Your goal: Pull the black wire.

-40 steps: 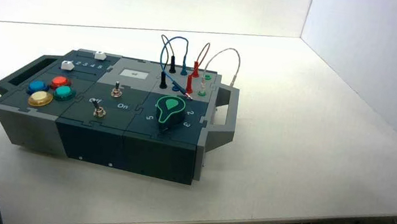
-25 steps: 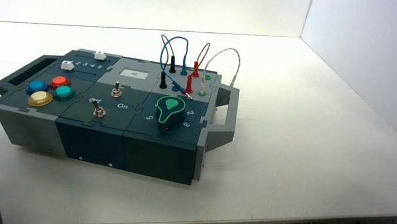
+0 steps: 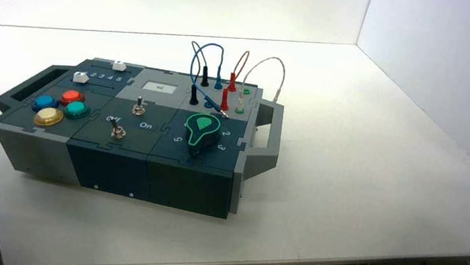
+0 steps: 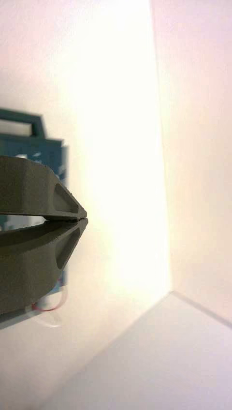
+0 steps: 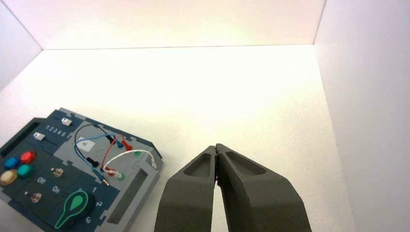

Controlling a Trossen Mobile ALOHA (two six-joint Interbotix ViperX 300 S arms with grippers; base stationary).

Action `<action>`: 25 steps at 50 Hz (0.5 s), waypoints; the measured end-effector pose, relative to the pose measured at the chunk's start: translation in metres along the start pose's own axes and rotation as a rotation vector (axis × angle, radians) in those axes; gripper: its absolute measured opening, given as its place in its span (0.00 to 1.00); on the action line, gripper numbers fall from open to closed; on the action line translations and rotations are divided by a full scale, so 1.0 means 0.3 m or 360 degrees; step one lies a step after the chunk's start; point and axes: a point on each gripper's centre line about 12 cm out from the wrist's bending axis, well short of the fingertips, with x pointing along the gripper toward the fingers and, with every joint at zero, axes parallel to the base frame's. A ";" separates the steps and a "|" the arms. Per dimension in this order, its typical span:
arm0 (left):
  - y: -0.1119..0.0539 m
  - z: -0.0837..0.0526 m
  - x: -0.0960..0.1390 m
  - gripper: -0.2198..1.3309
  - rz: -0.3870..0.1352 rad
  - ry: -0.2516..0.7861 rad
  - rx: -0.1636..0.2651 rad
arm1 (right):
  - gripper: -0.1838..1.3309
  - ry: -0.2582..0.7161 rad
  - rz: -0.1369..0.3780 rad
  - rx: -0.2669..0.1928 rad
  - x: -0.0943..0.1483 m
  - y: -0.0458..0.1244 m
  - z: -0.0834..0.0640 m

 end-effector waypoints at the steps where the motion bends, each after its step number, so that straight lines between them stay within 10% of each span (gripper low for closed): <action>1: -0.003 -0.004 0.009 0.04 -0.0008 0.0024 0.0008 | 0.03 0.0000 0.0000 0.0000 0.000 0.000 0.000; 25: -0.031 -0.096 0.156 0.04 -0.0053 0.0470 0.0121 | 0.03 0.0012 -0.0003 0.0002 0.011 -0.002 -0.003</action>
